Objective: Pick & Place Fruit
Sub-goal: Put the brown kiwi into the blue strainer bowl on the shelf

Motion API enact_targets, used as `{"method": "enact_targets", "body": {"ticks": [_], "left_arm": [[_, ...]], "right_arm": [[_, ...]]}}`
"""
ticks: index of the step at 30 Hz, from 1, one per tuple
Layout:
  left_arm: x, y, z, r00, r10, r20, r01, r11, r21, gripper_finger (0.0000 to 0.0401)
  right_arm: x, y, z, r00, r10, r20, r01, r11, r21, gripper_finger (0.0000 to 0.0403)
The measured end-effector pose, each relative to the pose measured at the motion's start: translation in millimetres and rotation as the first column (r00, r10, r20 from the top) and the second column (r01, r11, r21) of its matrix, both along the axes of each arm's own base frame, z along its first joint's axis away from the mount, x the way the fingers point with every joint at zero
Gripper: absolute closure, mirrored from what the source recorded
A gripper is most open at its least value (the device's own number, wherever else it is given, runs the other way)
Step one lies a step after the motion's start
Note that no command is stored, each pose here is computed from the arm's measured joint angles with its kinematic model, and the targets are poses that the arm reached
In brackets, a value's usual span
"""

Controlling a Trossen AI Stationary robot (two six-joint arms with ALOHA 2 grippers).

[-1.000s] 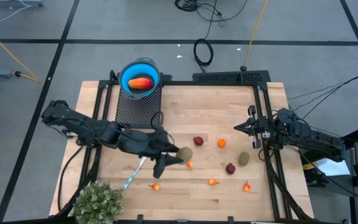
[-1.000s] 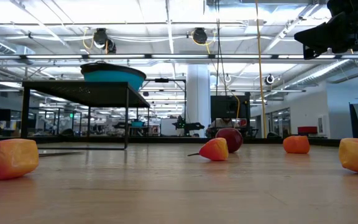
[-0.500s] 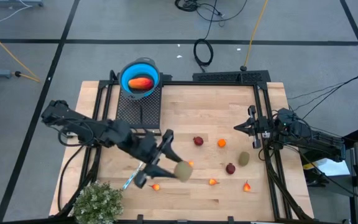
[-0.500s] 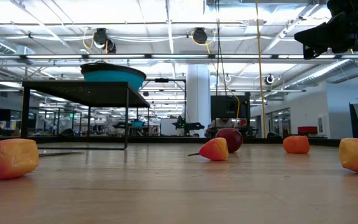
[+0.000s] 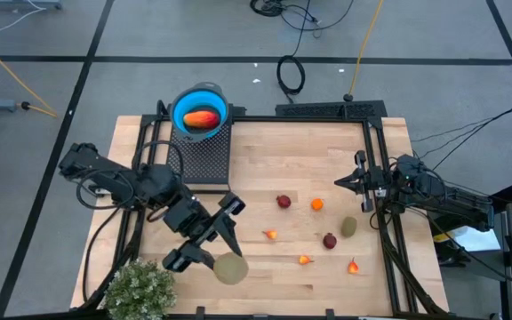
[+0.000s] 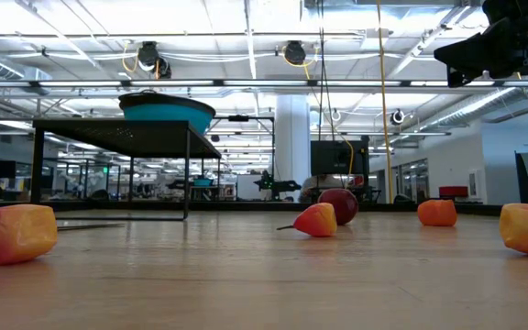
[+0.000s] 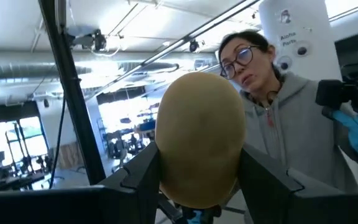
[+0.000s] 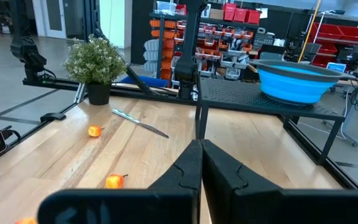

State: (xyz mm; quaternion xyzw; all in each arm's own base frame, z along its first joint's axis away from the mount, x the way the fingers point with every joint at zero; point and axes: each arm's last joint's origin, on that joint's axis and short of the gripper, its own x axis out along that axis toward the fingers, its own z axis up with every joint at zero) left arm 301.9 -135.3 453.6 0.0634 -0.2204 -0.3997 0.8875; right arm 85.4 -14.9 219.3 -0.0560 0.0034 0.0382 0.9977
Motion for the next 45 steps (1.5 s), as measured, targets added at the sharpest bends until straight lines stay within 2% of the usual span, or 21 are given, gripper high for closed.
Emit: {"method": "enact_targets", "body": {"ticks": [3, 5, 7, 9, 12, 15, 18, 20, 25, 29, 32, 35, 40, 45], "left_arm": [[0, 0, 0, 0.999, -0.013, -0.033, 0.012, 1.0, -0.027, 0.0224], [1, 1, 0, 0.996, 0.012, -0.088, -0.018, 0.997, -0.078, 0.0224], [5, 3, -3, 0.975, 0.074, -0.211, -0.11, 0.98, -0.164, 0.0224], [10, 6, -11, 0.914, 0.152, -0.375, -0.253, 0.938, -0.237, 0.0224], [16, 12, -29, 0.743, 0.239, -0.625, -0.485, 0.836, -0.257, 0.0224], [18, 22, -51, 0.508, 0.246, -0.825, -0.669, 0.717, -0.198, 0.0224], [16, 35, -71, 0.277, 0.207, -0.938, -0.795, 0.598, -0.102, 0.0224], [14, 44, -81, 0.157, 0.179, -0.971, -0.846, 0.532, -0.038, 0.0224], [7, 69, -100, -0.083, 0.139, -0.987, -0.902, 0.411, 0.134, 0.0224], [1, 91, -109, -0.228, 0.141, -0.963, -0.905, 0.335, 0.264, 0.0224], [-3, 107, -114, -0.306, 0.15, -0.94, -0.894, 0.294, 0.338, 0.0224], [-5, 123, -116, -0.358, 0.168, -0.918, -0.88, 0.267, 0.392, 0.0224], [-7, 148, -116, -0.393, 0.218, -0.893, -0.864, 0.244, 0.44, 0.0224], [-11, 175, -99, -0.388, 0.283, -0.877, -0.864, 0.221, 0.453, 0.0224]], "right_arm": [[0, 0, 0, 1.0, 0.0, 0.0, 0.0, 1.0, 0.0, 0.0403], [0, 0, 0, 1.0, 0.0, 0.0, 0.0, 1.0, 0.0, 0.0403], [0, 0, 0, 1.0, 0.0, 0.0, 0.0, 1.0, 0.0, 0.0403], [0, 0, 0, 1.0, 0.0, 0.0, 0.0, 1.0, 0.0, 0.0403], [0, 0, 0, 1.0, 0.0, 0.0, 0.0, 1.0, 0.0, 0.0403], [0, 0, 0, 1.0, 0.0, 0.0, 0.0, 1.0, 0.0, 0.0403], [0, 0, 0, 1.0, -0.001, 0.0, 0.001, 1.0, 0.0, 0.0403], [0, 0, 0, 1.0, 0.0, 0.0, 0.0, 1.0, 0.0, 0.0403], [0, 0, 0, 1.0, 0.0, 0.0, 0.0, 1.0, 0.0, 0.0403], [0, 0, 0, 1.0, -0.001, 0.0, 0.001, 1.0, 0.0, 0.0403], [0, 0, 0, 1.0, -0.001, 0.0, 0.001, 1.0, 0.0, 0.0403], [0, 0, 0, 1.0, -0.001, 0.0, 0.001, 1.0, 0.0, 0.0403], [0, 0, 0, 1.0, -0.008, 0.0, 0.008, 1.0, 0.0, 0.0403], [0, 0, 0, 1.0, -0.008, 0.0, 0.008, 1.0, 0.0, 0.0403]]}}
